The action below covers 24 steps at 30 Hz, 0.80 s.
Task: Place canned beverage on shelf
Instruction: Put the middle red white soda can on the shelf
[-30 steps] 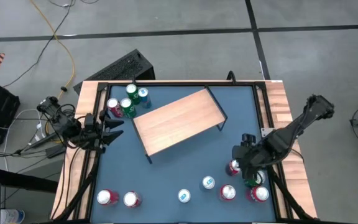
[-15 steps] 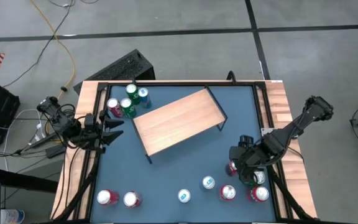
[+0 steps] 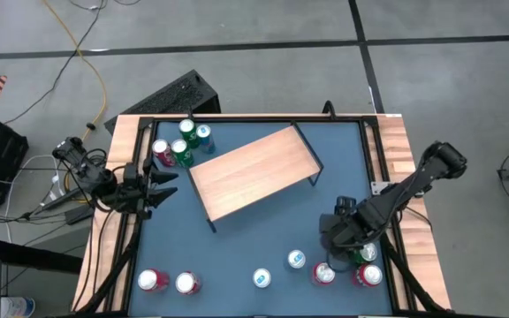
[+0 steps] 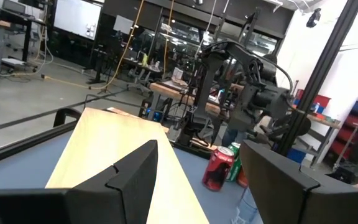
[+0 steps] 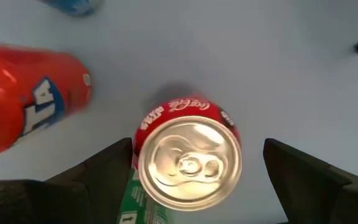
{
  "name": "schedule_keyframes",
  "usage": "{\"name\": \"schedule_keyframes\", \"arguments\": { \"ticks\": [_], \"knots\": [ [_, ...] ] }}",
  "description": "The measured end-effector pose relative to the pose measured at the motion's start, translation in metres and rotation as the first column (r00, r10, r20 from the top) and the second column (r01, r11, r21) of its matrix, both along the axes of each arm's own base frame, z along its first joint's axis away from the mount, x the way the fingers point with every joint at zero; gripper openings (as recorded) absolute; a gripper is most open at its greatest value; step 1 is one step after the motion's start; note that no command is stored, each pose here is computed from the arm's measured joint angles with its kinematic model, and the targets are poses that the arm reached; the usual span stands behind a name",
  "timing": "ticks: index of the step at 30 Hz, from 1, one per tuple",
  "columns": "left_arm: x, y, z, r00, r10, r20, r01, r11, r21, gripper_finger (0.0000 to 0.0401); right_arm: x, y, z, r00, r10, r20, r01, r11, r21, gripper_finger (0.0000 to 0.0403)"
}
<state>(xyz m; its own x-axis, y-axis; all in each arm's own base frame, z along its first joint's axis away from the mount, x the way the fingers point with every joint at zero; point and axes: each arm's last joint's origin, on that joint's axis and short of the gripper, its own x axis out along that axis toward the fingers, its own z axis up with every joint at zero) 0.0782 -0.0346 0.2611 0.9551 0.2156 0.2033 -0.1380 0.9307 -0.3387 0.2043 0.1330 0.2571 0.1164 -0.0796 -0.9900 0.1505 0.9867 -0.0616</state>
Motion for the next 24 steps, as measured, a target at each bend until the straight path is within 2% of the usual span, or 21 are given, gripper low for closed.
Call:
{"name": "schedule_keyframes", "arguments": {
  "ticks": [8,11,18,24],
  "knots": [
    [0.0003,-0.0002,-0.001,1.0,-0.002,-0.009,0.002,1.0,0.008,0.0216,0.0062,0.0043,-0.0117,0.999,0.009,-0.043,-0.01,1.0,-0.03,0.0338],
    [0.0003,-0.0003,-0.0011,1.0,-0.002,-0.009,0.002,1.0,0.008,0.0216,0.0077,0.0049,-0.0115,1.0,0.01,-0.024,-0.011,1.0,-0.025,0.0315],
    [0.0003,-0.0004,-0.0012,1.0,-0.005,-0.009,0.005,1.0,0.009,0.0216,0.0084,0.0034,-0.0106,1.0,0.005,-0.016,-0.005,1.0,-0.027,0.0233],
    [0.0003,-0.0004,-0.0012,1.0,-0.005,-0.009,0.005,1.0,0.009,0.0216,0.0077,0.0031,-0.0095,1.0,0.013,-0.018,-0.013,1.0,-0.019,0.0229]
  ]
}}
